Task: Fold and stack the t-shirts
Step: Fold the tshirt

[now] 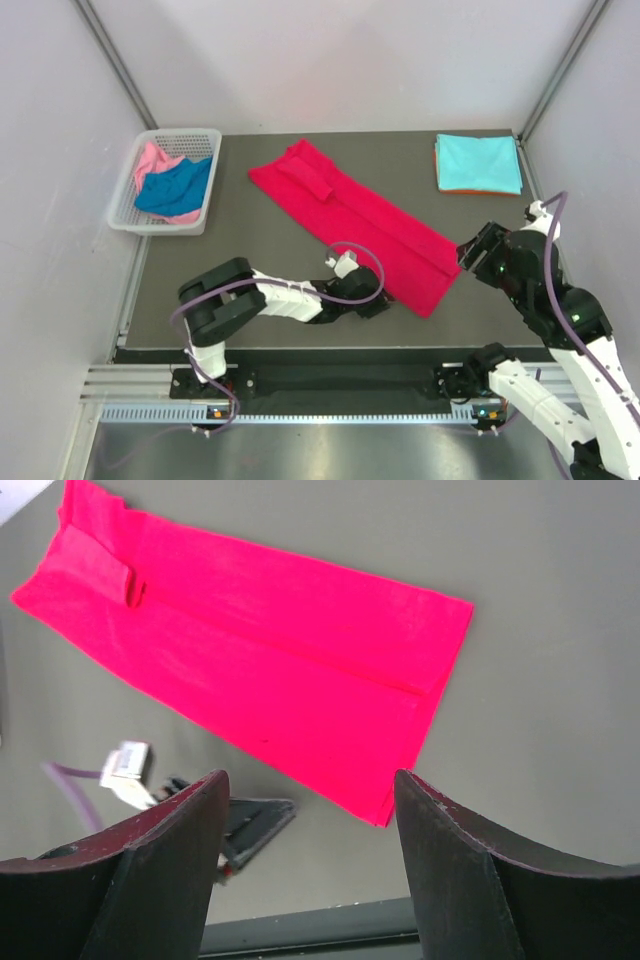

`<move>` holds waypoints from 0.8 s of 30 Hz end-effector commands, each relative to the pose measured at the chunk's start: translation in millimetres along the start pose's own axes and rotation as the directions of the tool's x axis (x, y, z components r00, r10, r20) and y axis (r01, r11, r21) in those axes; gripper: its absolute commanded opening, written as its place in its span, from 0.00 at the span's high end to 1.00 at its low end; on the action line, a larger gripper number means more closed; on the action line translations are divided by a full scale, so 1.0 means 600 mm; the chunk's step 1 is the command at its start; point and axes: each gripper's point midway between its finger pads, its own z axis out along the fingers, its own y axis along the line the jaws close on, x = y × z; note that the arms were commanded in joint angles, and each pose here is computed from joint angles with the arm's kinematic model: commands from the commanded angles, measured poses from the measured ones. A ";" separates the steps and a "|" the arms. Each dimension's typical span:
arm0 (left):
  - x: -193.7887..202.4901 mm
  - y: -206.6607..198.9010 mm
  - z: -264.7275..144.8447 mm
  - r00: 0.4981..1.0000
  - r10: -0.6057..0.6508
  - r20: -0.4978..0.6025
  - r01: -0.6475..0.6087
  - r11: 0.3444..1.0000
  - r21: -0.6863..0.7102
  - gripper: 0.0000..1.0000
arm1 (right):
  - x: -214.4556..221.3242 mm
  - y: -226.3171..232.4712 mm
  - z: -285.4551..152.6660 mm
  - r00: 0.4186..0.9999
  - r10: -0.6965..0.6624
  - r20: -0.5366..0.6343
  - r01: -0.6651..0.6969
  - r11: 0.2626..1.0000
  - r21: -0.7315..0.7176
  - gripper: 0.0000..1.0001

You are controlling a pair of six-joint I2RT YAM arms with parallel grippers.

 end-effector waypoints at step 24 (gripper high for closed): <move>0.084 -0.005 0.082 0.996 -0.072 -0.052 0.071 0.997 -0.026 0.67 | -0.022 -0.023 -0.019 0.994 0.044 0.097 -0.047 0.999 0.024 0.33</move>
